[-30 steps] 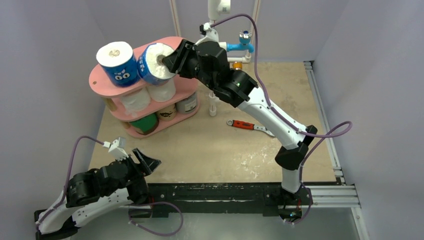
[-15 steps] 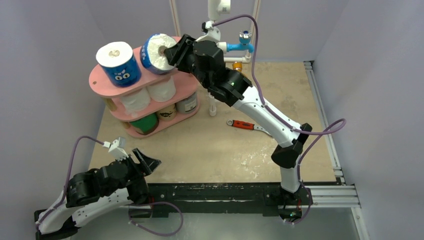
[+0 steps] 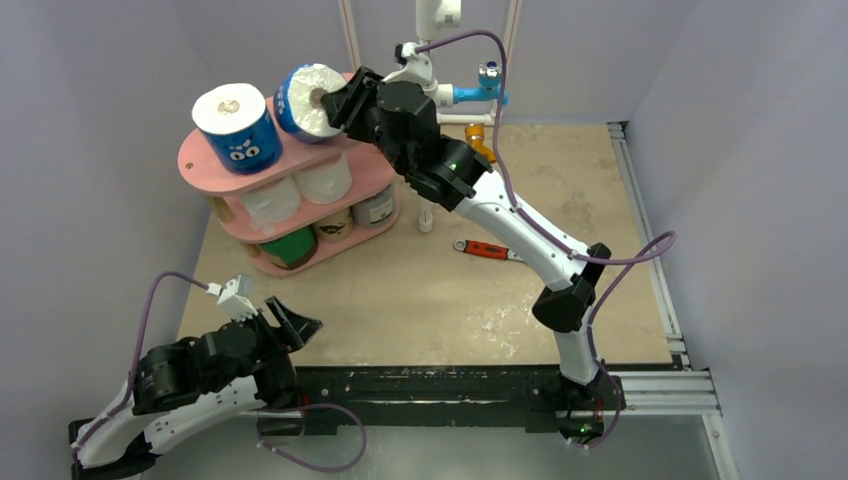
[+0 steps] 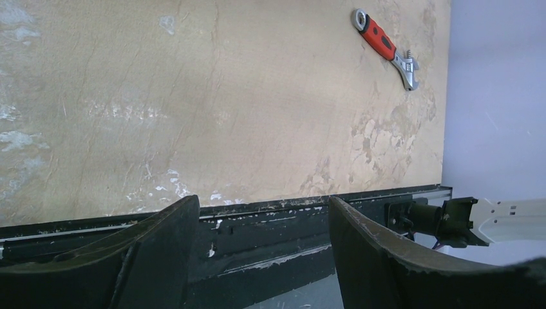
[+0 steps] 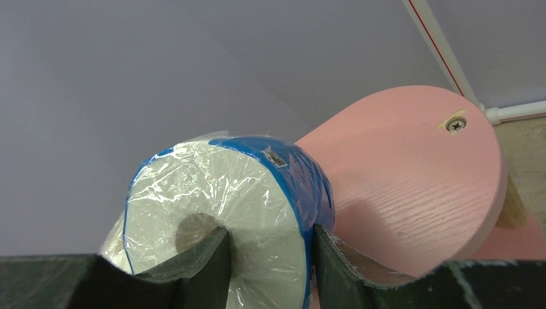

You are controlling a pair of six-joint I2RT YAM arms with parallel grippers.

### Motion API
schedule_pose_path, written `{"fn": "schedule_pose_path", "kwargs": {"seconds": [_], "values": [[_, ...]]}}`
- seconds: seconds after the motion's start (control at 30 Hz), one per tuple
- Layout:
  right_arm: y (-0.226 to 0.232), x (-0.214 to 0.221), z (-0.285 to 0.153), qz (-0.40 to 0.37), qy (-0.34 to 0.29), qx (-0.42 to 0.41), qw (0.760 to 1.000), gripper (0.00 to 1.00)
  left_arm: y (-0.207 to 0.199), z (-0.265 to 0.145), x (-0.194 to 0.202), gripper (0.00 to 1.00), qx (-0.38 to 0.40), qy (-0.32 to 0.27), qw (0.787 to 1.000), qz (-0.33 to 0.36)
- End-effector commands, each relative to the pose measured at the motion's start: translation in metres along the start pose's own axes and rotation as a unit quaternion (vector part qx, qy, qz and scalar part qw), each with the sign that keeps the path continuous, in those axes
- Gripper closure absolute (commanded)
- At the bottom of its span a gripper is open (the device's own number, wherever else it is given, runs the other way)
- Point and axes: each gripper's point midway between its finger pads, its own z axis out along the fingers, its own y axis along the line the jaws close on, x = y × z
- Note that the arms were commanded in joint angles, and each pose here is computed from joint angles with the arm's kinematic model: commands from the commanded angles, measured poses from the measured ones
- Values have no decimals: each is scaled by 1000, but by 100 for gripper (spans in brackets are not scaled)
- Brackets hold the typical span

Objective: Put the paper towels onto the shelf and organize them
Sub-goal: Place the paper towel on the shelf.

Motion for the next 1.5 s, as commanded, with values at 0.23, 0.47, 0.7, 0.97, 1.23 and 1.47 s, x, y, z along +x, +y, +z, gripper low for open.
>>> {"fn": "schedule_pose_path", "kwargs": {"seconds": [0.23,0.47,0.7,0.97,1.23,1.47], "values": [[21,-45,-19,11,-49,-31,998,68,-3,4,-3,28,0,-9,1000,10],[21,-44,-18,10,-47,-31,998,60,-3,4,-2,28,0,-9,1000,9],[21,-57,-30,18,-63,-32,997,89,-2,4,-3,28,0,-9,1000,10],[27,-60,-38,17,-61,-32,998,89,-3,5,-2,28,1,-9,1000,11],[24,-41,-26,3,-34,-27,999,85,-3,5,-1,28,3,-8,1000,9],[22,-41,-27,0,-32,-26,999,66,-3,5,-1,28,3,-7,1000,10]]}}
